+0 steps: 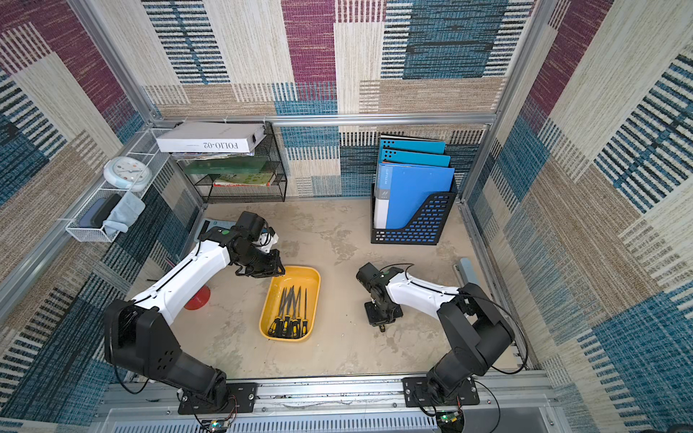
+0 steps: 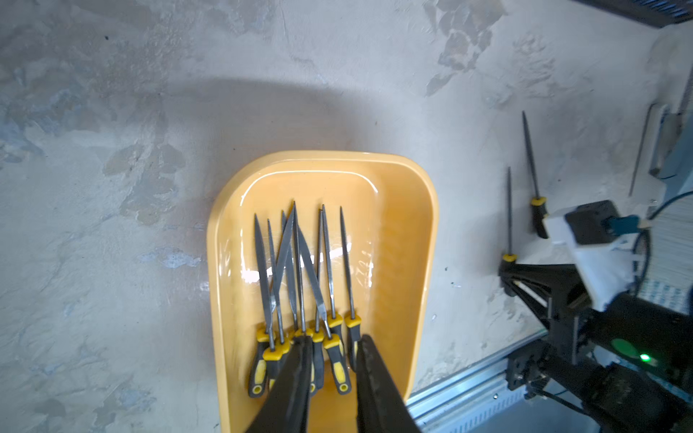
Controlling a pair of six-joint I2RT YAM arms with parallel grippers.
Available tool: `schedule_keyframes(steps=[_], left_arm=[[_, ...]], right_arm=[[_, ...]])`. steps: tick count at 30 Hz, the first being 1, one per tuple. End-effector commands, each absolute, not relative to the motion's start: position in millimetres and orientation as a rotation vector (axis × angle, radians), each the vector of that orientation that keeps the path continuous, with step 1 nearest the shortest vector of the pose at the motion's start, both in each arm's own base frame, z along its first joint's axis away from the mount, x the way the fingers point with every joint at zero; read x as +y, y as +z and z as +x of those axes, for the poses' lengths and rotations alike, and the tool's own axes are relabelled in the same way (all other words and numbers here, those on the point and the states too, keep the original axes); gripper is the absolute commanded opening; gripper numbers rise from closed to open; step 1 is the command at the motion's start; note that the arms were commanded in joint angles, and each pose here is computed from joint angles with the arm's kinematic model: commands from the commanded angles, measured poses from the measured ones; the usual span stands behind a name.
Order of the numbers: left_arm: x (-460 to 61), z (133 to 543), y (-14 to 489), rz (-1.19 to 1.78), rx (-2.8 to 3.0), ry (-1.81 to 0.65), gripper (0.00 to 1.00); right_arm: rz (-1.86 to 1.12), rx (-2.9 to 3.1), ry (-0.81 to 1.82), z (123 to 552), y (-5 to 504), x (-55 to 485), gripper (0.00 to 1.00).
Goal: Put the file tool into the storage box
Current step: Pick up the file tool from the center of the board.
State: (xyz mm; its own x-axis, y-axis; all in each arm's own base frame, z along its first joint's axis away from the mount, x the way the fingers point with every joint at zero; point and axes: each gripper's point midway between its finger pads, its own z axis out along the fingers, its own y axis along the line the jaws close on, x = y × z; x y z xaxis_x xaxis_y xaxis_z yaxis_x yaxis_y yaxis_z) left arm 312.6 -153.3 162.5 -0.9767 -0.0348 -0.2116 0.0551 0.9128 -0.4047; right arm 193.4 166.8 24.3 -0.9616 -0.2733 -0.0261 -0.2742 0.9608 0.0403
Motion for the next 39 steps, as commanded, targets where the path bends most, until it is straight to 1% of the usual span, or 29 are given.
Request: schedule_keyframes(steps=[1,3,5,7,10,15,16,18,24,27,28,29,32,33,34,36,37,38,39], left_arm=[[-162.7,306.0,180.0,-0.042,2.847,-0.732,0.29],[-171.0,303.8,188.8,-0.066,2.826,-0.821,0.33],[-181.8,301.2,194.0,-0.101,2.8,-0.924,0.4],[-192.8,297.5,196.0,-0.132,2.779,-1.002,0.47],[-207.1,294.7,195.9,-0.177,2.758,-1.063,0.54],[-225.9,291.5,183.0,-0.235,2.762,-1.084,0.61],[-228.2,292.1,181.2,-0.251,2.761,-1.082,0.64],[-233.2,293.3,177.6,-0.268,2.758,-1.086,0.66],[-244.2,295.7,170.0,-0.265,2.763,-1.07,0.67],[-244.8,295.9,163.2,-0.255,2.784,-1.035,0.67],[-244.1,295.8,160.1,-0.252,2.794,-1.02,0.66],[-242.7,295.7,156.2,-0.247,2.804,-0.998,0.62],[-236.7,296.1,146.0,-0.238,2.833,-0.926,0.42],[-236.1,296.7,143.7,-0.231,2.839,-0.913,0.39],[-235.5,297.0,142.1,-0.227,2.847,-0.9,0.32],[-233.0,297.9,140.7,-0.212,2.862,-0.863,0.08],[-232.0,298.4,141.3,-0.209,2.862,-0.856,0.0],[-231.8,298.8,144.0,-0.2,2.855,-0.859,0.0],[-231.6,298.5,146.1,-0.187,2.851,-0.859,0.0]], right_arm=[[-0.439,3.045,0.182,195.5,41.2,188.7,0.12],[-0.437,3.003,0.268,195.2,56.6,203.4,0.12],[-0.421,2.969,0.351,192.8,71.7,215.8,0.12],[-0.442,2.929,0.506,187.3,90.2,235.3,0.11],[-0.412,2.889,0.658,180.4,109.8,258.5,0.11],[-0.405,2.831,0.82,173.6,135.0,294.4,0.11],[-0.415,2.833,0.833,171.3,137.2,301.0,0.11],[-0.433,2.854,0.814,167.9,138.0,308.0,0.11],[-0.464,2.883,0.865,158.1,137.0,329.1,0.12],[-0.48,2.864,0.891,157.2,145.3,340.0,0.12],[-0.484,2.856,0.905,156.9,149.6,343.7,0.12],[-0.486,2.848,0.926,156.4,154.2,347.7,0.12],[-0.485,2.832,0.977,154.6,165.0,356.3,0.12],[-0.484,2.829,0.992,154.3,167.7,358.4,0.12],[-0.483,2.825,1.008,154.1,170.1,360.6,0.13],[-0.485,2.823,1.022,153.9,172.2,362.4,0.13],[-0.478,2.829,1.019,153.9,171.2,362.1,0.15],[-0.468,2.839,1.021,154.5,170.5,361.5,0.19],[-0.462,2.843,1.033,155.3,171.4,361.7,0.3]])
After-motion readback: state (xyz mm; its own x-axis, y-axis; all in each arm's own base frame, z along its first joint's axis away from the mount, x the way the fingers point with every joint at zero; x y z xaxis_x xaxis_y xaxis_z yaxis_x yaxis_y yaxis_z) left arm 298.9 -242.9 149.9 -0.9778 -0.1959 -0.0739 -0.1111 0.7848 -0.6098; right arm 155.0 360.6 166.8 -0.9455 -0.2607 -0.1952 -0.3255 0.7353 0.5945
